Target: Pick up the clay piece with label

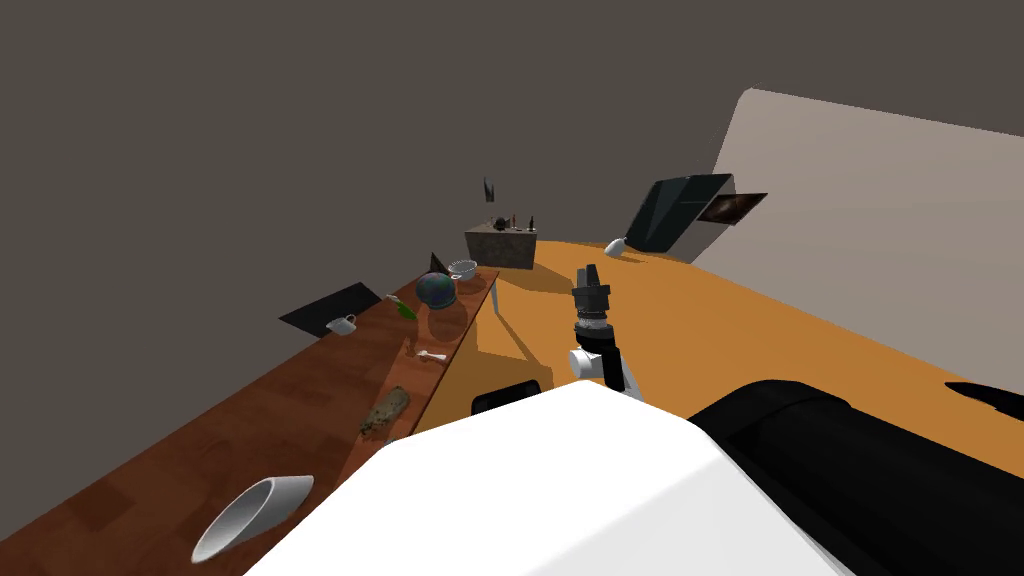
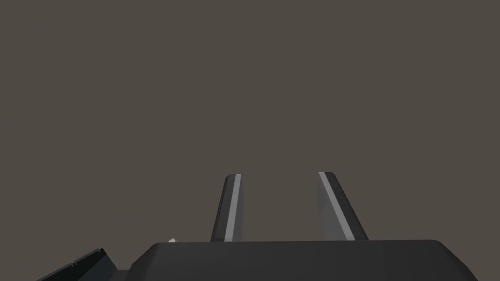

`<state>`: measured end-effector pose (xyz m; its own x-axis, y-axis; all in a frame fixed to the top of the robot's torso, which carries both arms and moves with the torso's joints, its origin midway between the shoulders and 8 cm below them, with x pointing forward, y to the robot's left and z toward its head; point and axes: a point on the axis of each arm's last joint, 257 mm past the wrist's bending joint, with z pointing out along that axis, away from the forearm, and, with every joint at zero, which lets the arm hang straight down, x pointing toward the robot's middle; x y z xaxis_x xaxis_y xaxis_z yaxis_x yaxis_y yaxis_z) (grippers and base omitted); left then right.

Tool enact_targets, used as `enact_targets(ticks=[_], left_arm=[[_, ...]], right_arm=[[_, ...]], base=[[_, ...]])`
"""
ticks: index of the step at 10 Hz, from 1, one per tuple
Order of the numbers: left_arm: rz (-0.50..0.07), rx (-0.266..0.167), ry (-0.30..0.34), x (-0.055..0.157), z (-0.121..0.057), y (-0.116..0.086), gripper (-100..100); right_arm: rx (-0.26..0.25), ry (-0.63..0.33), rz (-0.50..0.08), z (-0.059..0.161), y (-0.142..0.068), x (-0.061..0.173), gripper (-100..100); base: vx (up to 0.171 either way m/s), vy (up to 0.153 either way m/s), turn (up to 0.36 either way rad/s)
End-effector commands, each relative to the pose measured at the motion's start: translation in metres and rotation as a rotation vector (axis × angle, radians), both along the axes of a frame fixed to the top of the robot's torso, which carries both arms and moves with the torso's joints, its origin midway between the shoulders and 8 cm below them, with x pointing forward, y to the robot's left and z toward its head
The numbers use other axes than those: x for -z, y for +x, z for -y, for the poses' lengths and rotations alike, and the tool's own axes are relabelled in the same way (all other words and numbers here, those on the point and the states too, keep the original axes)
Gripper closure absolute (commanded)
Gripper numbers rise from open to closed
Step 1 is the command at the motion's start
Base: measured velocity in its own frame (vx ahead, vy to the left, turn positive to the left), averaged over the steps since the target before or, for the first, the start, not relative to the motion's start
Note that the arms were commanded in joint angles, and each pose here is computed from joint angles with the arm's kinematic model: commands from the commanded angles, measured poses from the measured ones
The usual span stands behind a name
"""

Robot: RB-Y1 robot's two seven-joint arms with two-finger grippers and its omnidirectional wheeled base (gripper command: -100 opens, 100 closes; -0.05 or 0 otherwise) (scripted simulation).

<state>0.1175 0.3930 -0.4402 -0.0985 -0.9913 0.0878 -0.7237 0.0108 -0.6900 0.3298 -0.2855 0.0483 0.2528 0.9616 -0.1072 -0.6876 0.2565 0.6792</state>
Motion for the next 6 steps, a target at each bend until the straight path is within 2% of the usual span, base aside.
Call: enact_targets(ticks=[1,2,3,6], left_arm=[[-0.084,-0.061,0.001,0.011,-0.024,-0.025,-100],[-0.131,-0.097,0.004,0.016,-0.039,-0.042,-100],[-0.131,-0.097,0.004,0.016,-0.039,-0.042,-100],[-0.253,-0.203,0.02,0.025,-0.078,-0.089,-100]], right_arm=[[0.0,0.0,0.0,0.0,0.0,0.0,0],[0.0,0.0,0.0,0.0,0.0,0.0,0],[0.0,0.0,0.0,0.0,0.0,0.0,0],[0.0,0.0,0.0,0.0,0.0,0.0,0]], base=[[0.141,0.034,-0.23],[0.148,0.03,-0.285],[0.098,0.031,-0.092],[0.097,0.033,-0.207]])
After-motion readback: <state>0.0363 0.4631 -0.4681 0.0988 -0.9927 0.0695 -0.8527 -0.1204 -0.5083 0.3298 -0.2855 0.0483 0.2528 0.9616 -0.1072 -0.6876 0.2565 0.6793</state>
